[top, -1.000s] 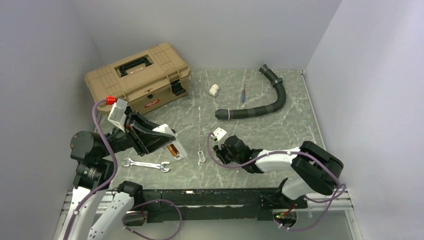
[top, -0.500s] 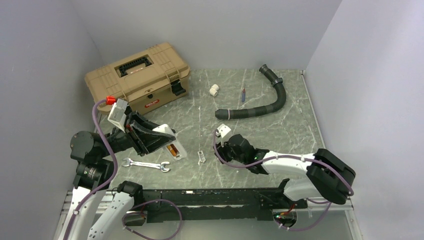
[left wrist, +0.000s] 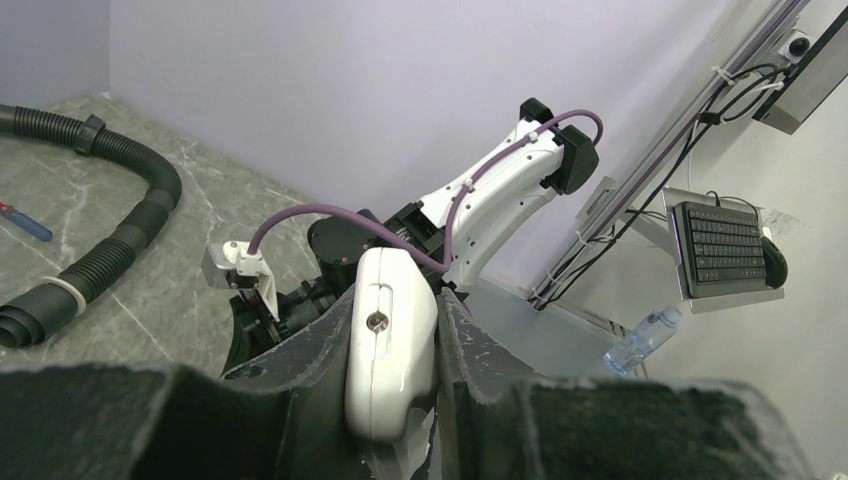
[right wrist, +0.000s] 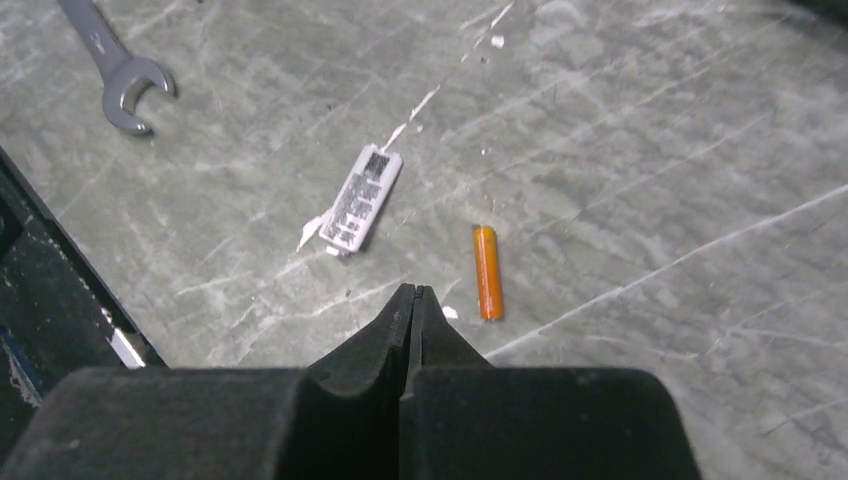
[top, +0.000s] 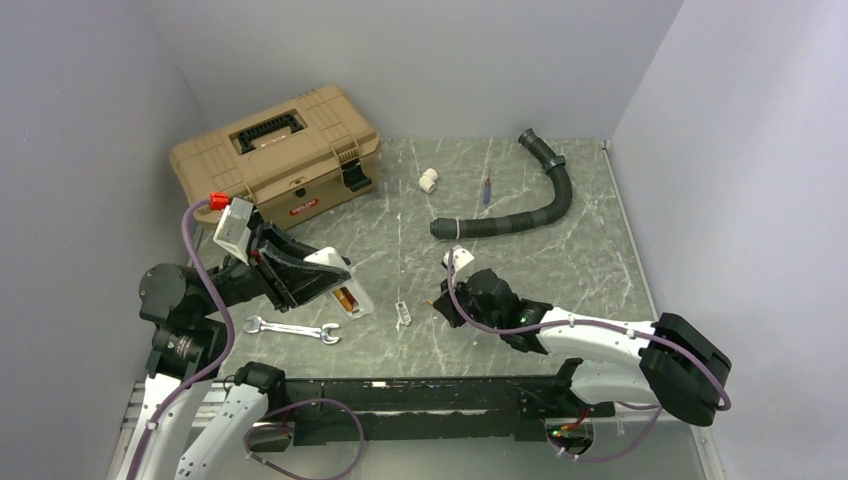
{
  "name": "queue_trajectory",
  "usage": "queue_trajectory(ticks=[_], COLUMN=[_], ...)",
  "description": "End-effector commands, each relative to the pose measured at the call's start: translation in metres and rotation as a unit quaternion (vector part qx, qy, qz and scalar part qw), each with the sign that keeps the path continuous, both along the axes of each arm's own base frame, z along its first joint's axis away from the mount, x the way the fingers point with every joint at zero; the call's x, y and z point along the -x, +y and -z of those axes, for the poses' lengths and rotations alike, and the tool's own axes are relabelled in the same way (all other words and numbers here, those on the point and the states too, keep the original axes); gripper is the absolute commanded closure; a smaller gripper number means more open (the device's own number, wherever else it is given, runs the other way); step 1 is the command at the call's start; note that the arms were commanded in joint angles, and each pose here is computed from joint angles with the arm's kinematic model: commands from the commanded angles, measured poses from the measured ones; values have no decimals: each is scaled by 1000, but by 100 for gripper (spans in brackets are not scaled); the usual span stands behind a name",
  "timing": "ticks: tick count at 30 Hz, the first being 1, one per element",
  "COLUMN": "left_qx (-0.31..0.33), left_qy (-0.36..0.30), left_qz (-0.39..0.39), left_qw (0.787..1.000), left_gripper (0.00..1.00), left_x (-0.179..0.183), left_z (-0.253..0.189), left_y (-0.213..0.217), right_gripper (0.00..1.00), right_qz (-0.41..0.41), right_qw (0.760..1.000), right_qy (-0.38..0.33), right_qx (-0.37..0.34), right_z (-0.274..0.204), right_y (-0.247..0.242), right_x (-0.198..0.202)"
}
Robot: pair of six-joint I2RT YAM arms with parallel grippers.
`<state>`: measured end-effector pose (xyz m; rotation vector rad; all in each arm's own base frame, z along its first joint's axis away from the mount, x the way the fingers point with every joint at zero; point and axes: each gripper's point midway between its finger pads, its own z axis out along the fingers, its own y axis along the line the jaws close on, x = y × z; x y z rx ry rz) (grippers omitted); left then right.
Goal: Load the batteries into the remote control
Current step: Place the battery at the center of the board.
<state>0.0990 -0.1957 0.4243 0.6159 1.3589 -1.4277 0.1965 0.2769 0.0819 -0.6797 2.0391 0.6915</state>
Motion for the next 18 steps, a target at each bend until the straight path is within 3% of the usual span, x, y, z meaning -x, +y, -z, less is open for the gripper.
queue_trajectory(ticks=[1, 18], left_qx=[13, 8], left_qy=[-32, -30], left_qz=[-10, -19], left_qw=[999, 999], left_gripper=[100, 100], left_x=[2, 1], left_z=[-13, -11], left_y=[2, 4], right_gripper=[100, 100], right_qz=[-4, 32], right_qw=[999, 996], right_qy=[38, 77], right_qx=[-21, 37], right_z=[7, 47], right_y=[4, -2], right_x=[13, 6])
